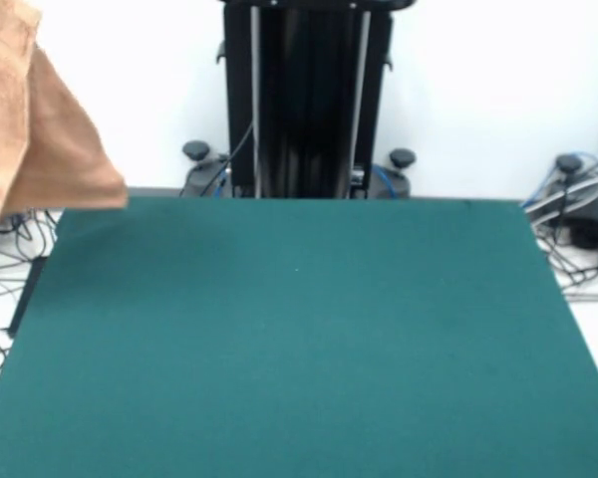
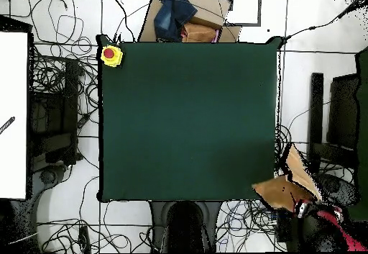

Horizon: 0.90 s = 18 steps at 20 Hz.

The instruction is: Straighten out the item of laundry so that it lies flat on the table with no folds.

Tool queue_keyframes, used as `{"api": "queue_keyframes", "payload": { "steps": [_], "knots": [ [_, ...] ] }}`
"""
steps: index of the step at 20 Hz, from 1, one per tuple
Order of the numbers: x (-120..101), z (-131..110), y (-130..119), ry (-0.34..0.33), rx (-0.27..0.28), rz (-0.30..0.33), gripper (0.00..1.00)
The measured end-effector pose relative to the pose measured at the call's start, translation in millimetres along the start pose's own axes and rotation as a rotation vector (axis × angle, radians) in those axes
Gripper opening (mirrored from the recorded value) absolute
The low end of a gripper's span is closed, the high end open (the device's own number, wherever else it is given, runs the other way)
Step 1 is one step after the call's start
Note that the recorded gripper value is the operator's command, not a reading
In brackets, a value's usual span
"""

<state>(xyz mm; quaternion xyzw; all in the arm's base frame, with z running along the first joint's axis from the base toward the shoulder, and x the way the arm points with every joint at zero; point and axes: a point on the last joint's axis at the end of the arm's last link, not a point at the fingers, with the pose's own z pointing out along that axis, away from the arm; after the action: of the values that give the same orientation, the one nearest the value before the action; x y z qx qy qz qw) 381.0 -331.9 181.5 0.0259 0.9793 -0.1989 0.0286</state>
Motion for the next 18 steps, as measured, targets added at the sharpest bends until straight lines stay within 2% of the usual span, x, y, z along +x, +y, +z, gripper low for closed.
{"api": "queue_keyframes", "payload": {
  "steps": [4, 5, 8, 10, 14, 18],
  "knots": [
    [-15.7, 6.3, 29.1, -0.043, -0.009, -0.086, 0.0],
    [-27.5, 13.4, 56.6, -0.085, -0.017, -0.155, 0.0],
    [-37.5, 20.0, 82.9, -0.128, -0.025, -0.205, 0.0],
    [-48.8, 28.5, 123.6, -0.201, -0.04, -0.271, 0.0],
    [-56.3, 37.5, 172.7, -0.295, -0.065, -0.318, 0.0],
    [-53.9, 43.9, 189.9, -0.314, -0.075, -0.313, 0.0]
  ]
}}
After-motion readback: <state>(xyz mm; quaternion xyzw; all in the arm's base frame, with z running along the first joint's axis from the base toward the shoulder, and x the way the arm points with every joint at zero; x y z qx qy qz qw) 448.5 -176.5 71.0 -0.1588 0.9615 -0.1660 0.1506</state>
